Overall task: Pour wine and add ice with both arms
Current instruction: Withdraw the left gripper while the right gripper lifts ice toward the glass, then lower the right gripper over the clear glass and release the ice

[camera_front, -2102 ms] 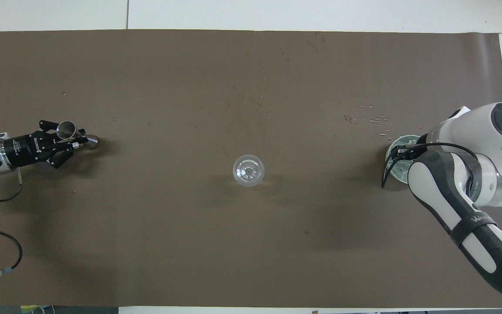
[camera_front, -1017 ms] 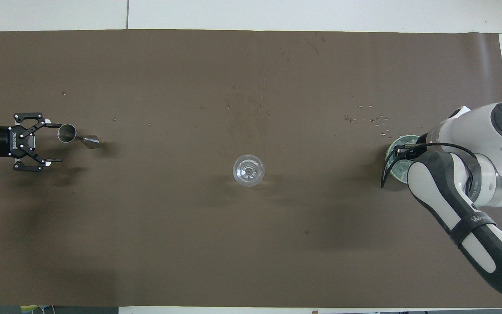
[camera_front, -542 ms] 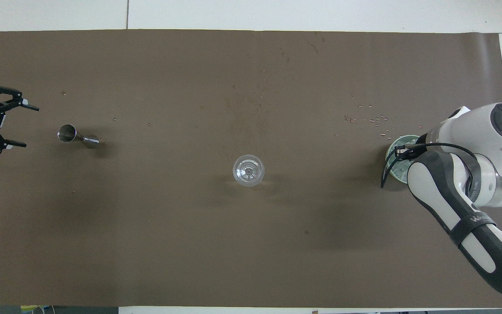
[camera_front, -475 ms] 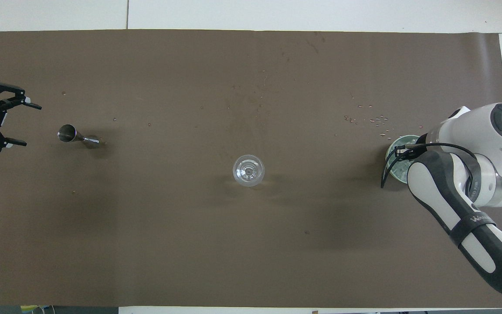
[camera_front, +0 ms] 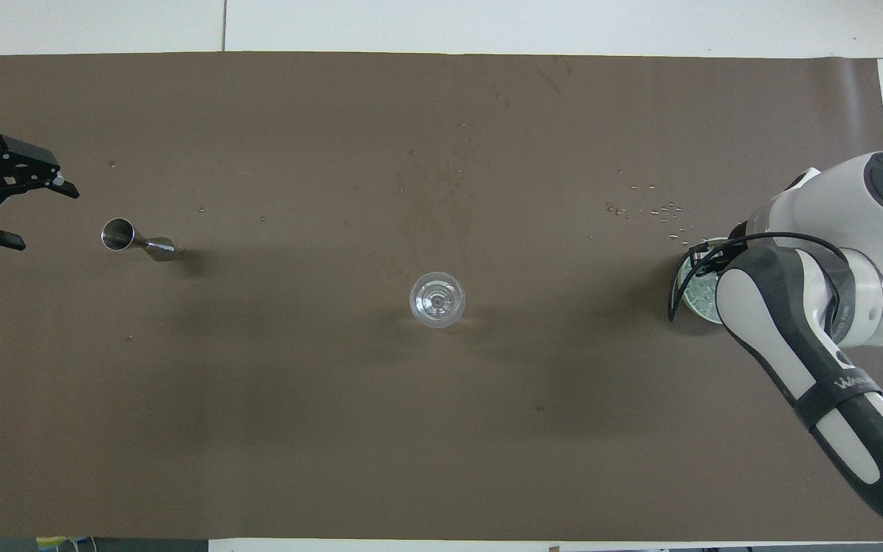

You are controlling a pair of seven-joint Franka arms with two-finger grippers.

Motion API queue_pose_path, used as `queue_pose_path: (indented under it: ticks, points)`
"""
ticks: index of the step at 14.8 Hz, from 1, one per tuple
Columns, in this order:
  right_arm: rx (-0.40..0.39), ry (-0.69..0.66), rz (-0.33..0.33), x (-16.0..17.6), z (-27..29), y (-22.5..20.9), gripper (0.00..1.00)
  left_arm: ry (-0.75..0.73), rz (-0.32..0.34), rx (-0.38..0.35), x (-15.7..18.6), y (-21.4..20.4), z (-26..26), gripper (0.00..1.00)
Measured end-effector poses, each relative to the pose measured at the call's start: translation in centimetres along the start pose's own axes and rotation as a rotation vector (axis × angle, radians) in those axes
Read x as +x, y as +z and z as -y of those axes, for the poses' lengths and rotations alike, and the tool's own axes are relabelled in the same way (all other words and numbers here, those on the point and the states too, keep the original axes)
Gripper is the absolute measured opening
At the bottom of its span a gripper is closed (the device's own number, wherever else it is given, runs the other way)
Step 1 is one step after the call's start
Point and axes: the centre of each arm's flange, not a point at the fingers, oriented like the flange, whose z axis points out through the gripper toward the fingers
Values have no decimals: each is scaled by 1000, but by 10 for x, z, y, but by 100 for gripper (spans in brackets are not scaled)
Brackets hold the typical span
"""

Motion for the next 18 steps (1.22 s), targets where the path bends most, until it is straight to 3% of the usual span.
queue_pose_path:
  ticks: [3, 6, 10, 14, 18]
  points:
    - [-2, 8, -9, 5, 38, -60, 22, 230, -23, 56, -4, -4, -2, 100]
    - [-4, 45, -22, -3, 111, -119, 22, 361, -39, 83, -9, -13, -2, 100]
    - [123, 103, -58, -31, 219, -176, 22, 478, -75, 136, -30, -36, -9, 100]
    - [180, 63, -135, -51, 298, -184, 22, 537, -63, 151, -62, -42, -27, 100]
    - [158, -16, -136, -72, 353, -164, 22, 546, -50, 172, -73, -37, -24, 100]
